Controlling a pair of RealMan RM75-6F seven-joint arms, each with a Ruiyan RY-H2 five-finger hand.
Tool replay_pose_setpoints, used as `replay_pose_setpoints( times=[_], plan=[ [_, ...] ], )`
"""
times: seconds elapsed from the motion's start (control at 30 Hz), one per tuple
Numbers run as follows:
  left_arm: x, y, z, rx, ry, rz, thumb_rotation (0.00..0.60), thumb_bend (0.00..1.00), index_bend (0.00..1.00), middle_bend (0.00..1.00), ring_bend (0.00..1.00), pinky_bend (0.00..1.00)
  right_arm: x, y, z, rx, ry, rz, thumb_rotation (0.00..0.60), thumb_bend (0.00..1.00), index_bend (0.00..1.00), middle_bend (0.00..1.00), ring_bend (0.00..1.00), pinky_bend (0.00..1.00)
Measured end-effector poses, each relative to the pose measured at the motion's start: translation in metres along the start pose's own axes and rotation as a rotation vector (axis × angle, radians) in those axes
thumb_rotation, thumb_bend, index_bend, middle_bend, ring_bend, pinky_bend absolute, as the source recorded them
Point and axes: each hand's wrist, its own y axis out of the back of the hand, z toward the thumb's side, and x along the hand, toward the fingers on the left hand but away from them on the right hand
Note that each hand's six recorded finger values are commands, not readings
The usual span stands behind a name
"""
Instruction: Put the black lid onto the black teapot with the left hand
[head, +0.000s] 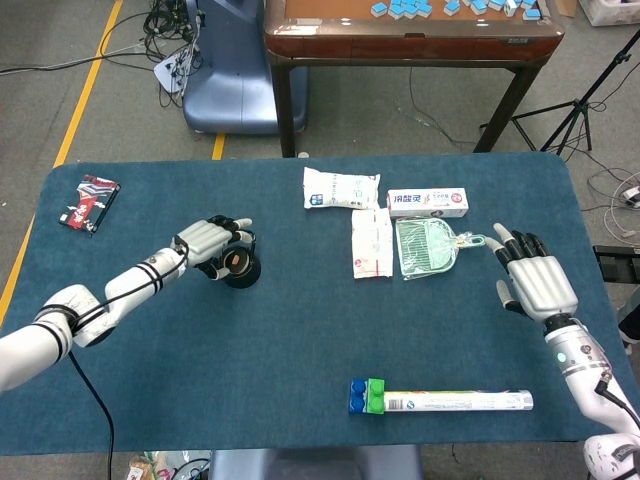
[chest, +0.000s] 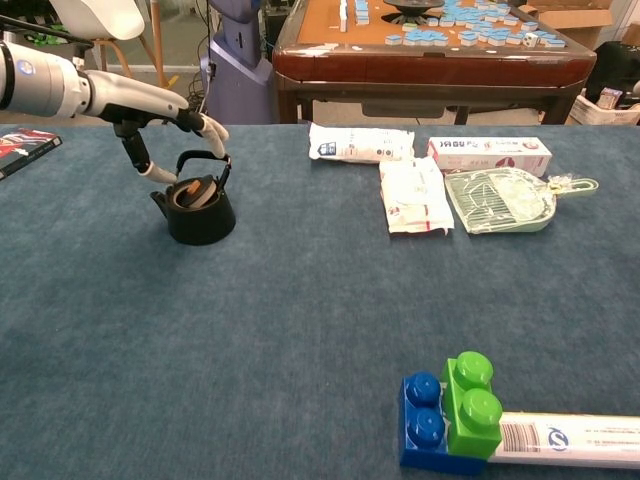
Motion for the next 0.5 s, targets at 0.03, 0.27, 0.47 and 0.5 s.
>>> replay_pose_setpoints(
  times=[0.03, 0.27, 0.47, 0.5],
  plan=[
    [-0.002, -0.001, 0.0, 0.001, 0.001, 0.001, 0.6, 0.33, 0.18, 0.0, 0.0, 0.0, 0.0, 0.0, 0.0, -0.003, 0.005, -0.002, 0.6, 0.55, 0.09, 0.0, 0.0, 0.0],
    [-0.016, -0.005, 0.0, -0.001, 0.015, 0.011, 0.6, 0.33, 0.18, 0.0, 0.0, 0.0, 0.001, 0.001, 0.001, -0.013, 0.033, -0.009, 0.6, 0.55, 0.09, 0.0, 0.0, 0.0],
    [-0.024, -0.008, 0.0, 0.0, 0.03, 0.025, 0.6, 0.33, 0.19, 0.0, 0.0, 0.0, 0.005, 0.0, -0.003, -0.021, 0.041, -0.011, 0.6, 0.55, 0.09, 0.0, 0.0, 0.0],
    [-0.025, -0.009, 0.0, 0.0, 0.032, 0.027, 0.6, 0.33, 0.19, 0.0, 0.0, 0.0, 0.006, 0.0, -0.004, -0.021, 0.041, -0.011, 0.6, 0.55, 0.09, 0.0, 0.0, 0.0]
  ],
)
